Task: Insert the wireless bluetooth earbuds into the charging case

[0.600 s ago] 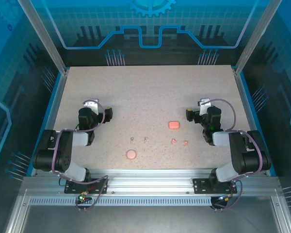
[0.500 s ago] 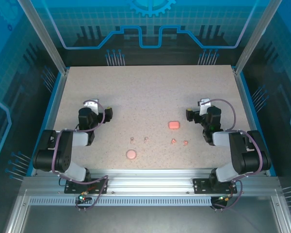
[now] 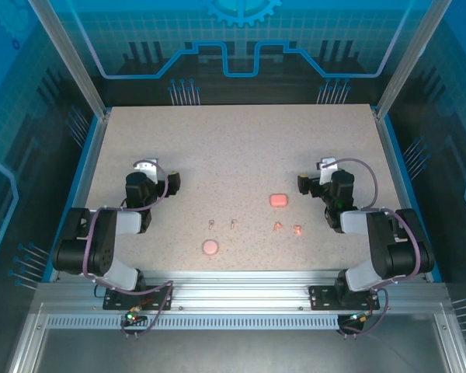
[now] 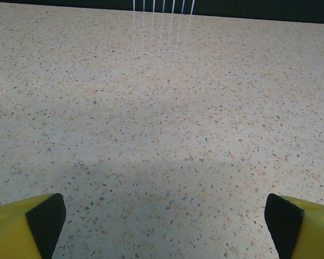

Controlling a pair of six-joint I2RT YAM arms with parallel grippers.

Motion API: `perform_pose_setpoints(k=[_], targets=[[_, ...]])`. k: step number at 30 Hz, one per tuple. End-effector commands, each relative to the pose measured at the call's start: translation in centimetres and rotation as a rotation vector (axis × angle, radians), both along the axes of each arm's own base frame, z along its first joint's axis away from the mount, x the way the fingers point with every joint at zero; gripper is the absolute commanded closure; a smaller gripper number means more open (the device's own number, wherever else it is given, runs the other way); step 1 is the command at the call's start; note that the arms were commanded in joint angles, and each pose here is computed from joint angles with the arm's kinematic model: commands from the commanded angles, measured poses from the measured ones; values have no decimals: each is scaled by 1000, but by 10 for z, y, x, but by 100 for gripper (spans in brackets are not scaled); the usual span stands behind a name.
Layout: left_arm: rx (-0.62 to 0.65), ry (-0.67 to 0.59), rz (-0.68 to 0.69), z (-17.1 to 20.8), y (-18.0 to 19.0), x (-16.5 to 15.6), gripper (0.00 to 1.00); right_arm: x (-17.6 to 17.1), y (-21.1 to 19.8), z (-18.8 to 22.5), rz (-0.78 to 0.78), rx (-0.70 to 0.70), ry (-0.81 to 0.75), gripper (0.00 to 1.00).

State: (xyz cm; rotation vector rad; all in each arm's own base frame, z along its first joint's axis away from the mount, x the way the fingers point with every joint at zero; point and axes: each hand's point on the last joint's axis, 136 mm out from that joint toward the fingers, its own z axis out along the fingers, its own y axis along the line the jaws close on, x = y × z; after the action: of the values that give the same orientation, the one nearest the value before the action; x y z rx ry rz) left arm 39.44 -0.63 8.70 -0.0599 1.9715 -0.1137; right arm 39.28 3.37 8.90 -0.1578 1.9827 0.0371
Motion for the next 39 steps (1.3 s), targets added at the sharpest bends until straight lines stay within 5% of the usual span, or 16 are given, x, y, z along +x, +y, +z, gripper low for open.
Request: perform_pose_setpoints(k=[1,9,13,18,21,26,30,39], targets=[[-16,-8,-8,3,0,2,1,5,-4,5,4,8,-11,0],[-10,-5,-7,3,-1,2,1,5,-6,7,0,21,-19,0],[0,34,37,19,5,4,1,4,-15,47,-72,21,31,0],[2,22,150,58,20,2,1,-2,-20,97,-191,235,120,0],[-83,42,164,83,14,-5,1,-7,-28,109,-286,345,242,0],[-268,113,137,106,-20,-21,1,-14,13,119,-67,418,342,2],[-386,172,81,116,-66,-37,1,-24,29,122,-60,476,392,3],[-662,362,60,92,-137,-66,1,-46,72,63,-62,311,745,8]])
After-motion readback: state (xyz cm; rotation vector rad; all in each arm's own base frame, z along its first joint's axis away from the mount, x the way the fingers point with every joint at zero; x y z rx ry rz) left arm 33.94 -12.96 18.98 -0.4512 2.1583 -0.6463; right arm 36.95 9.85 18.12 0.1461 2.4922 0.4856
